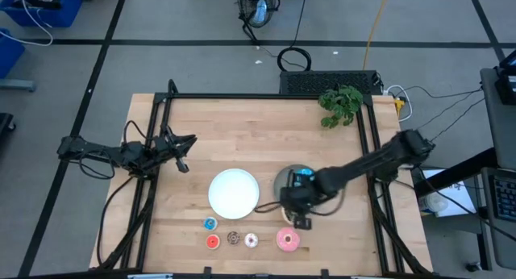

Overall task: Pick & Place donuts
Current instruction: Put the big black donut on the gray plate

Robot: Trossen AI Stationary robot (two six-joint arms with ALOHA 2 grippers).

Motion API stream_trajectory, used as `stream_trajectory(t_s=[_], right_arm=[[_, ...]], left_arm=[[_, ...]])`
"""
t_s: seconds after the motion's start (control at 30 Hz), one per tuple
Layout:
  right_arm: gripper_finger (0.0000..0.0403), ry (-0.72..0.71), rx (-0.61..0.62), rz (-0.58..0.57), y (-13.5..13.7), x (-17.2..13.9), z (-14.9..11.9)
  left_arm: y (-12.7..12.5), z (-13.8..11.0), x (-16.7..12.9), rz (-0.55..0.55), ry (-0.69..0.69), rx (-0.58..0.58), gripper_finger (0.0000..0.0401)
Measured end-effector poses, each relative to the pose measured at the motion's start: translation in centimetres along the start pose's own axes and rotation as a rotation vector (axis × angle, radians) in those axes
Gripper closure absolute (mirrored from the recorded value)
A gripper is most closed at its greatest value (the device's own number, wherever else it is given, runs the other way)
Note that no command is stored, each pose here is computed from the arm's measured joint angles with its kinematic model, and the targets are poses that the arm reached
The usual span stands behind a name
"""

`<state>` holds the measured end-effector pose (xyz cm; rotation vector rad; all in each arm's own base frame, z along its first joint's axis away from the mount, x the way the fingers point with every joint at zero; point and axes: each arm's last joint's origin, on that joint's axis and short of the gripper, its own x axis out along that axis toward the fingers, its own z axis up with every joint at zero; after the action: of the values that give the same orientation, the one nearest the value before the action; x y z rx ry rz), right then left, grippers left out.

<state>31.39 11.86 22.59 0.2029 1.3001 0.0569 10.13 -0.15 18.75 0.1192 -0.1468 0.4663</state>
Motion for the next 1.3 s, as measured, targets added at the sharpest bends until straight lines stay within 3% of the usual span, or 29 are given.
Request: stream_trajectory(t_s=[0.13,0.4,0.93,1.07,1.3], right_arm=[[0.0394,0.038,0.019,-0.075,-2.6,2.3,1.3],[0.0394,-0.011,0.100,-0.083,-6.2,3.4,3.3],[0.0392,0.020,0.136,-0.094,-7.9,6.6,0.6],[0.0361,0.027,0.119,-0.095,-7.8,6.7,0.5],[0.0261,0.054,0.108,-0.102,-7.5,6.2,0.5]], left_arm=[[0.0,0.0,0.0,0.000,0.000,0.008,0.0350],[0.0,-0.2,0.0,-0.004,0.020,0.023,0.0350],[-0.1,-0.3,0.0,-0.009,0.027,0.044,0.0350],[-0.1,-0.3,0.0,-0.009,0.028,0.050,0.0350],[-0.1,-0.4,0.0,-0.011,0.030,0.069,0.0350]])
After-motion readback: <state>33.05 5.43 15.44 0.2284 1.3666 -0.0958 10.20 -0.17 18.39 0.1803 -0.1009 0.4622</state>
